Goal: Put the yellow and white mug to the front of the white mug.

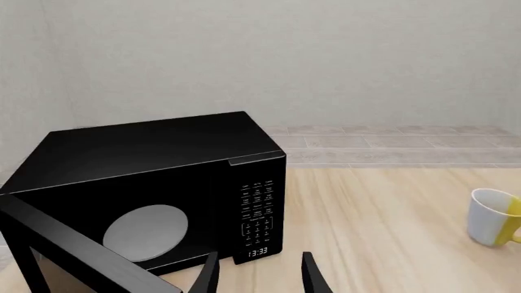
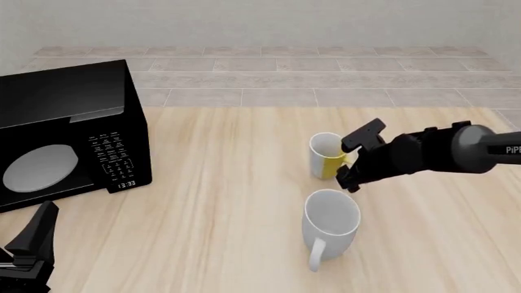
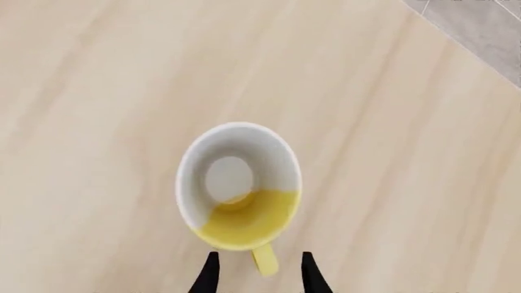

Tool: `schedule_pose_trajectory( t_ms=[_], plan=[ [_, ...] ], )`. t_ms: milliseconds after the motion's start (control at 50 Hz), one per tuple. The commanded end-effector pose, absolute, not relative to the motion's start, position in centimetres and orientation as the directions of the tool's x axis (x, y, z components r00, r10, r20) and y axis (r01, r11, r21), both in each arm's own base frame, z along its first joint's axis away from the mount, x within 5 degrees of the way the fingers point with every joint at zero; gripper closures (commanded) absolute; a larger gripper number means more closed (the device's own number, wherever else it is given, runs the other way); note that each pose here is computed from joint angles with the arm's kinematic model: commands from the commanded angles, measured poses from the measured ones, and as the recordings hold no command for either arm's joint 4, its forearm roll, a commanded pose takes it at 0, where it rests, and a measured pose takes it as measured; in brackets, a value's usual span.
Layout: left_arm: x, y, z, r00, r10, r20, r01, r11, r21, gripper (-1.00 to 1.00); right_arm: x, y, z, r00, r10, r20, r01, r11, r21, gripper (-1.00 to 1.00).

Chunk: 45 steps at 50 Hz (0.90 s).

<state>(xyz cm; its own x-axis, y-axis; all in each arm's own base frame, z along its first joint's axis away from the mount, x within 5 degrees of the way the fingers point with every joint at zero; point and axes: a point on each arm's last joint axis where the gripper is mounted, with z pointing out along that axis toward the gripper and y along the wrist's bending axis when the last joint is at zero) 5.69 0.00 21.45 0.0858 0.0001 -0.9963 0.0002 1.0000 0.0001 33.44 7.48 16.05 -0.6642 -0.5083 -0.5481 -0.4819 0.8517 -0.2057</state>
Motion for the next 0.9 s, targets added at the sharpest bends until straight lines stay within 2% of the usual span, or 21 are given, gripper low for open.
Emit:
schedule_pose_trajectory(
  t_ms=[20,600,900],
  plan=[
    [5.7,0.0,21.5,0.086,0.000,-0.996,0.000,1.000,0.000,-1.00,33.2,7.6,17.1,-0.655,-0.511,-0.557,-0.484,0.849,-0.210,-1.00],
    [5.7,0.0,21.4,0.086,0.000,-0.996,0.000,1.000,0.000,-1.00,30.6,7.1,24.8,-0.560,-0.513,-0.651,-0.469,0.844,-0.261,-1.00],
    [5.7,0.0,21.5,0.086,0.000,-0.996,0.000,1.000,0.000,-1.00,25.6,7.9,29.0,-0.476,-0.444,-0.759,-0.448,0.865,-0.225,-1.00]
  ],
)
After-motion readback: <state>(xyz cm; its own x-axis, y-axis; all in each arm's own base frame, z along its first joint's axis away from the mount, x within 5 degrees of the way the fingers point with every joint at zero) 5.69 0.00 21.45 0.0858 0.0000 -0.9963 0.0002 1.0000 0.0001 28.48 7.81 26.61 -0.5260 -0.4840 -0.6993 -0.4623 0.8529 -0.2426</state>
